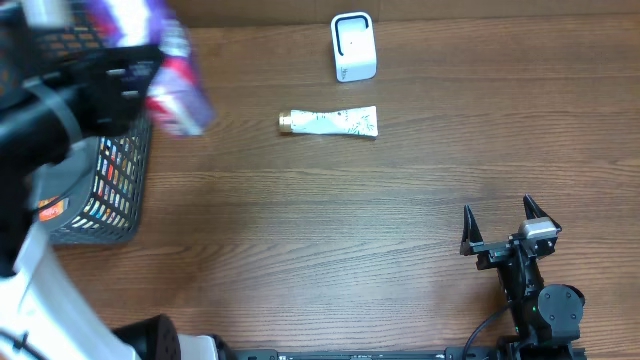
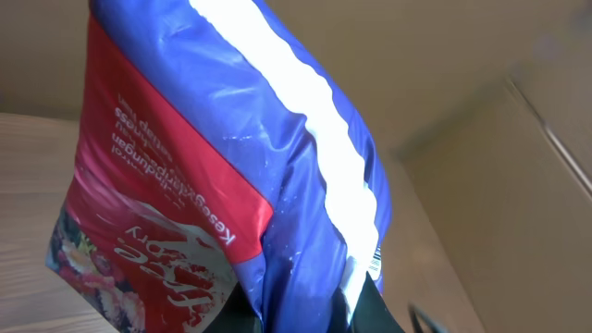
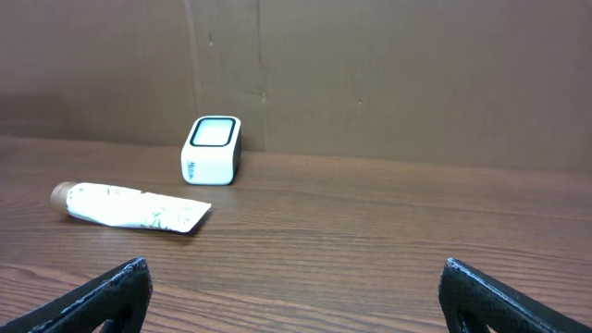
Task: Scan the item barcode
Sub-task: 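Lift the red and purple bag out and carry it toward the scanner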
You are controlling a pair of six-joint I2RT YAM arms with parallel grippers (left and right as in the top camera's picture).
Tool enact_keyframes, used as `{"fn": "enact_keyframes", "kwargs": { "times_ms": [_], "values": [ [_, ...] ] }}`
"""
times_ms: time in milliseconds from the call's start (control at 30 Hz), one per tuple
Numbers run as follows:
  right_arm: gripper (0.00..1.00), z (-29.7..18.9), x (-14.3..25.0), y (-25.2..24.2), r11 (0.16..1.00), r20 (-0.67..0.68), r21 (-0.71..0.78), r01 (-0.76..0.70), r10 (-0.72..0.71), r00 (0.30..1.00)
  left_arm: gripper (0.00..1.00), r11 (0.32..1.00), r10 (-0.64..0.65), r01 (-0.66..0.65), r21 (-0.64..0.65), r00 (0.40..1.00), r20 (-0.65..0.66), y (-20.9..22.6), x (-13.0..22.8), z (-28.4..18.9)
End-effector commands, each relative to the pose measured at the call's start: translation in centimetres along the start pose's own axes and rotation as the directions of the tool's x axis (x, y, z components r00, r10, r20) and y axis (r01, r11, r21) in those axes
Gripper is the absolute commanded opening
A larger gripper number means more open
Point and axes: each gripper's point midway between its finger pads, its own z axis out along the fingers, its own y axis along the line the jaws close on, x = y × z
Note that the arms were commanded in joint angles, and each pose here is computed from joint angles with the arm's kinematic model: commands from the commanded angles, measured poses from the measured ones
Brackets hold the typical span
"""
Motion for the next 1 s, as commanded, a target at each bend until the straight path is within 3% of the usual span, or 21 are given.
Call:
{"fn": "enact_keyframes", "kwargs": {
  "times_ms": [0,67,200,367,533,633,800,833,867,967],
  "values": [
    [1.00,0.0,0.2,0.2,1.000,0.004,-0.009,0.005,-0.005,1.000,0.04,0.985,0.164,-0.152,0.078,0.969,-0.184,-2.3,3.6,5.4],
    [1.00,0.0,0.2,0.2,1.000,0.005,-0.009,0.005,-0.005,1.000,0.04,0.968,0.243,-0.217,0.123,0.935,-0.260,-3.2,5.5,7.5],
    [1.00,0.0,0.2,0.2,1.000,0.005,-0.009,0.005,-0.005,1.000,0.04,0.869,0.452,-0.313,0.382,0.816,-0.360,-7.1,10.3,12.2],
    [1.00,0.0,0.2,0.2,1.000,0.005,-0.009,0.005,-0.005,1.000,0.04,0.710,0.607,-0.240,0.662,0.685,-0.403,-9.2,16.3,17.7],
    [1.00,0.0,0.2,0.2,1.000,0.005,-0.009,0.005,-0.005,1.000,0.04,0.737,0.539,-0.048,0.674,0.643,-0.544,-8.1,20.4,22.5],
    [1.00,0.0,0.2,0.2,1.000,0.005,-0.009,0.005,-0.005,1.000,0.04,0.745,0.558,-0.035,0.666,0.580,-0.593,-7.9,23.1,23.4],
    [1.00,0.0,0.2,0.2,1.000,0.005,-0.010,0.005,-0.005,1.000,0.04,0.783,0.620,-0.210,0.585,0.349,-0.703,-5.4,28.9,24.3],
    [1.00,0.0,0.2,0.2,1.000,0.005,-0.009,0.005,-0.005,1.000,0.04,0.763,0.647,-0.241,0.600,0.278,-0.710,-5.1,30.8,24.3],
    [1.00,0.0,0.2,0.2,1.000,0.005,-0.009,0.005,-0.005,1.000,0.04,0.701,0.713,-0.228,0.675,0.220,-0.666,-5.6,33.0,24.2],
    [1.00,0.0,0.2,0.2,1.000,0.005,-0.009,0.005,-0.005,1.000,0.04,0.621,0.776,-0.125,0.774,0.244,-0.582,-6.9,35.9,24.8]
  ]
}}
